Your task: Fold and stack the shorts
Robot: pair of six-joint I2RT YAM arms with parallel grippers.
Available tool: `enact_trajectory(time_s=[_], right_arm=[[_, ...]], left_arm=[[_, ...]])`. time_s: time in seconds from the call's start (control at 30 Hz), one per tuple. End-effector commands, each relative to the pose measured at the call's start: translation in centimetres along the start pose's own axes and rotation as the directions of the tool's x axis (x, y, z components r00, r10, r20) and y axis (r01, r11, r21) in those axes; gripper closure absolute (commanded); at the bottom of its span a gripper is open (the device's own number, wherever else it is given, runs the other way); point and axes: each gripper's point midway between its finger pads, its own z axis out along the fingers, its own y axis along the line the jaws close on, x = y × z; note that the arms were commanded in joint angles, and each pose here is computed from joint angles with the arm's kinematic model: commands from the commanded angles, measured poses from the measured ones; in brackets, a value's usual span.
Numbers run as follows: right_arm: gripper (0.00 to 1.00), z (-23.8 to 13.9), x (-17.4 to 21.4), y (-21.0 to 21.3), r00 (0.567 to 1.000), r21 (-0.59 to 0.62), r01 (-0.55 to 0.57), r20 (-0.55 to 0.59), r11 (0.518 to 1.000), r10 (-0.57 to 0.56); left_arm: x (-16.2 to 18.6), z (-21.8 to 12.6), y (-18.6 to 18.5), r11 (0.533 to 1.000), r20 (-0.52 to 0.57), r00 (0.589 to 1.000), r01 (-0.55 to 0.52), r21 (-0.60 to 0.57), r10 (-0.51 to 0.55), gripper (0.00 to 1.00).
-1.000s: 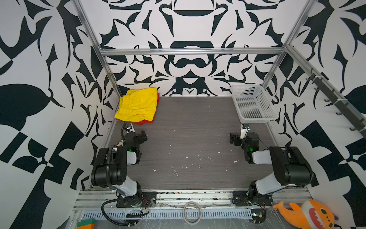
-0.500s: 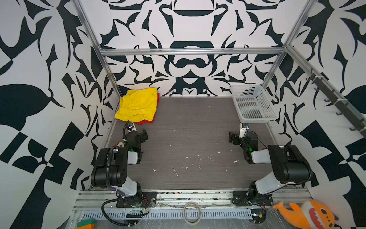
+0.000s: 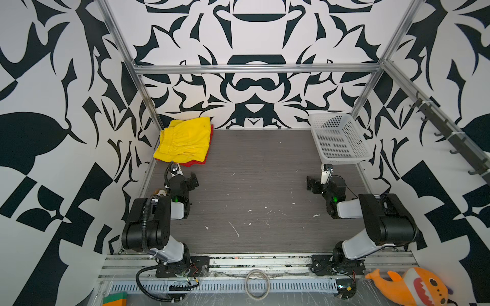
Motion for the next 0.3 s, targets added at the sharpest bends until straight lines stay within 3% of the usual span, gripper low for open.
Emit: enact_trajectory(time_s=[0.0,0.27], right_arm=[[0.00,0.06,-2.21,0.25,0.998,-0.007,0.017,0.068,1.000,-0.016],[0.00,0.08,-2.23,0.25,0.998,-0.007,0.016,0.068,1.000,-0.015]], left_arm=[[-1.43,0.23,0.03,1.000,0.040,0.999,0.008,-0.009,-0.008,0.01],[-1.44,0.23,-0.03,1.000,0.044,0.999,0.010,-0.007,-0.009,0.01]])
